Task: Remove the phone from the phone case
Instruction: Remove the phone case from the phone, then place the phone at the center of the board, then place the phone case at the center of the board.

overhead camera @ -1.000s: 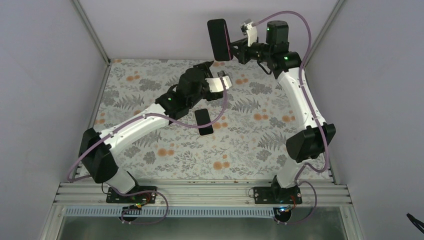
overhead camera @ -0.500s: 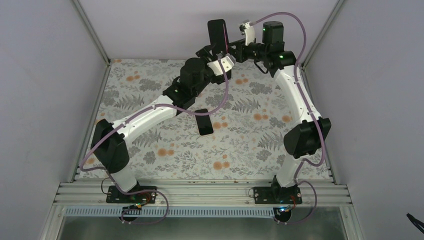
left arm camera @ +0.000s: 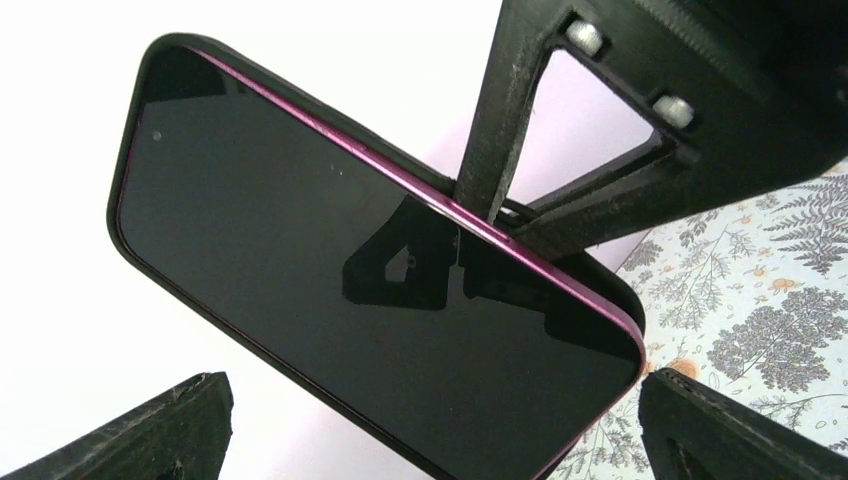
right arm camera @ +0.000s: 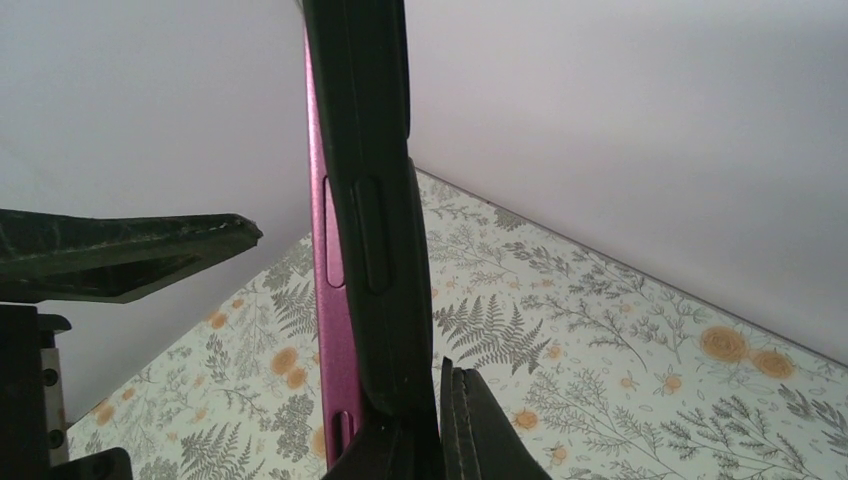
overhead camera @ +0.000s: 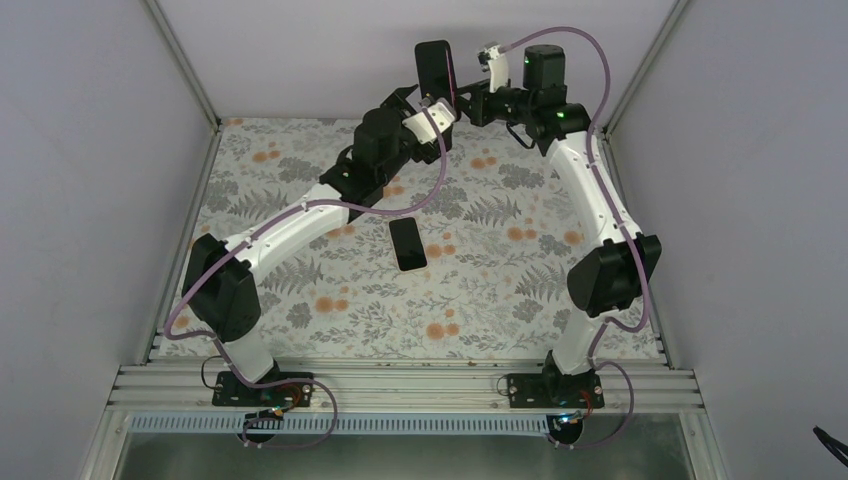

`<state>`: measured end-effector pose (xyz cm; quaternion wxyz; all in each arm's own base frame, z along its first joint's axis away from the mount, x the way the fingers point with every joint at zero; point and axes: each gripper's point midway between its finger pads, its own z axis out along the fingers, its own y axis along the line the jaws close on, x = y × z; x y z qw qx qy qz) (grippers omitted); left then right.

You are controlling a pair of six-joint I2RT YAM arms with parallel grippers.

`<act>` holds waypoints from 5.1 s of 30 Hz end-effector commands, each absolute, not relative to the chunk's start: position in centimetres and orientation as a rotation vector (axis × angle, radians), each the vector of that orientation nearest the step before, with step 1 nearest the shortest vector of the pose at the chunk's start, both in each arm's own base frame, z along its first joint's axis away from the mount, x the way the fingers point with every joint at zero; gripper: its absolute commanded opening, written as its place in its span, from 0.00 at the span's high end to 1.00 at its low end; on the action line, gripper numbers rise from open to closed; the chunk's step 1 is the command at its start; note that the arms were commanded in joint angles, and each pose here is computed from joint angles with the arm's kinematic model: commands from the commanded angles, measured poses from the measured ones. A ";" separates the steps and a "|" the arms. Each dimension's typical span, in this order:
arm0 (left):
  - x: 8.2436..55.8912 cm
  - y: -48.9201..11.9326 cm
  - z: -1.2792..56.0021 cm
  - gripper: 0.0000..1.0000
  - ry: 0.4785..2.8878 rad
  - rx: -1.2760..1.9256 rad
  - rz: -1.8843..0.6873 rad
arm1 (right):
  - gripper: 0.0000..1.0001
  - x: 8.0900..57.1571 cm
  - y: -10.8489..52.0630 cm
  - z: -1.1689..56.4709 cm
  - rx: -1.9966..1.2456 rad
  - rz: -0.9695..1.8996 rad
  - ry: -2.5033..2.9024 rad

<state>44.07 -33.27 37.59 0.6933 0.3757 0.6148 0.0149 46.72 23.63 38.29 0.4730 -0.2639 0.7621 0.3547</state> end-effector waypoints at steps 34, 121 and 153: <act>44.8 -33.1 38.8 0.04 1.381 0.684 0.045 | 0.97 45.5 23.8 41.8 -0.653 0.888 1.751; 37.9 -13.5 34.1 0.98 1.443 0.813 0.782 | 0.97 44.7 12.9 23.3 -0.685 0.158 2.348; 32.4 -10.0 5.5 0.17 2.120 1.527 0.671 | 0.50 44.6 5.8 6.7 -0.528 0.281 2.852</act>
